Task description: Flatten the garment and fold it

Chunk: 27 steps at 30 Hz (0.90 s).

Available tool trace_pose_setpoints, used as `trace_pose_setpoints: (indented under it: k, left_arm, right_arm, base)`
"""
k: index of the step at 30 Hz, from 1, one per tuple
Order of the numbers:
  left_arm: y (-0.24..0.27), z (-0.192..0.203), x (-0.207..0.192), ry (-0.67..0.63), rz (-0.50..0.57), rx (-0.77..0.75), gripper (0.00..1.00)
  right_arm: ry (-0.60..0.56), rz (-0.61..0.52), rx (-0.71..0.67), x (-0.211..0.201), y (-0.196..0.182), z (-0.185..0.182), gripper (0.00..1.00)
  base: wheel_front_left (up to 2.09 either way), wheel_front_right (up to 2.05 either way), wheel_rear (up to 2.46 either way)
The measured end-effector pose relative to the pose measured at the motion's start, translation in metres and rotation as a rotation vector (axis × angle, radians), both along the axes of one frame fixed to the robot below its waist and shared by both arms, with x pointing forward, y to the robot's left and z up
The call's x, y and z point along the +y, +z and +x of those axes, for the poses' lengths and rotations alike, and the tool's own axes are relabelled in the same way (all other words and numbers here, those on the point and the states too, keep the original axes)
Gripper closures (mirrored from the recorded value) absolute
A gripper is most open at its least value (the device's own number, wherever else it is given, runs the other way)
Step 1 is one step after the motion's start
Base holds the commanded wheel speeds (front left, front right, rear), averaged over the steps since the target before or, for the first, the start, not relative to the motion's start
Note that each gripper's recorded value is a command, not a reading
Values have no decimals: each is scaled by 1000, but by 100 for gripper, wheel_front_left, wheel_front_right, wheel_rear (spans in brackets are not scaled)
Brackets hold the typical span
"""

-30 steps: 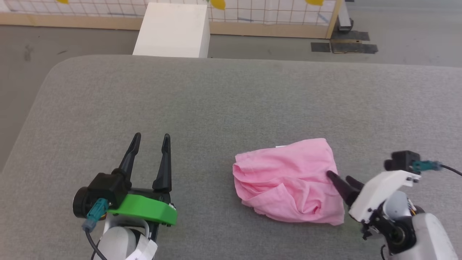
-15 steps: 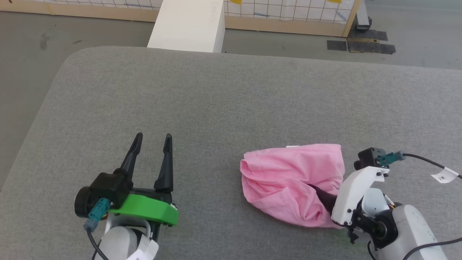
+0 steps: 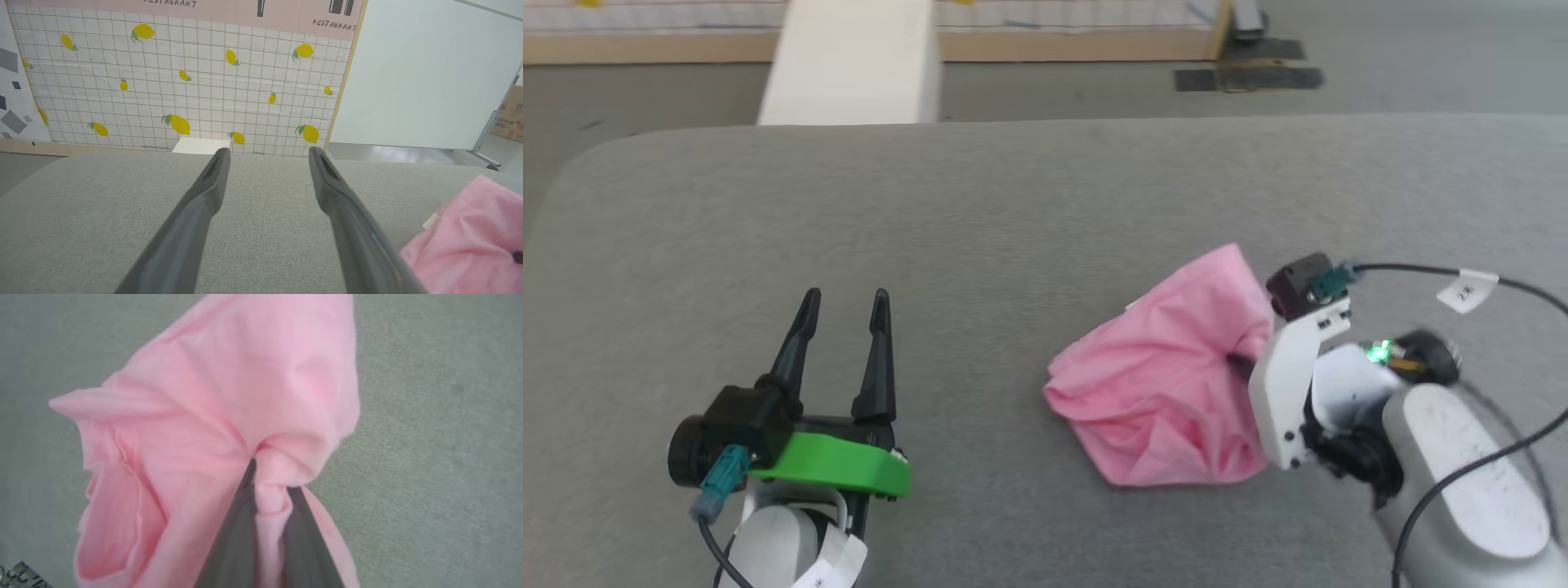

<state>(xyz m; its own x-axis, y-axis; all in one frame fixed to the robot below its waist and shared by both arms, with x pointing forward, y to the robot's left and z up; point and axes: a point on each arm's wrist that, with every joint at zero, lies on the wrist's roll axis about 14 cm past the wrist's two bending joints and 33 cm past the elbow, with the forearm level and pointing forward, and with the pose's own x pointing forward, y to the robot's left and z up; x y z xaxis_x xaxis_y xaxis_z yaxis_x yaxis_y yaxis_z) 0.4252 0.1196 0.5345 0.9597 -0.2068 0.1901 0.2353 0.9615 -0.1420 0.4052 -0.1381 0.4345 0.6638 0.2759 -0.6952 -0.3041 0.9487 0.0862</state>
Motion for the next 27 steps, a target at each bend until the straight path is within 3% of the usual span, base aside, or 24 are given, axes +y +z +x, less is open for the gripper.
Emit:
trace_pose_setpoints:
  k: [7,18,27]
  left_arm:
    - [11,23,-54,-146,-5,-53,0]
    - [2,56,-129,-362,6,-95,0]
    - [-44,76,-149,-436,24,-16,0]
  right_arm:
    - [-53,-293,-75,-86,13,4,100]
    - [-376,-458,-91,-223,17,-6,100]
    - [-565,-632,-25,-310,9,-28,100]
  base:
    - [0,0,0]
    - [0,0,0]
    - [0,0,0]
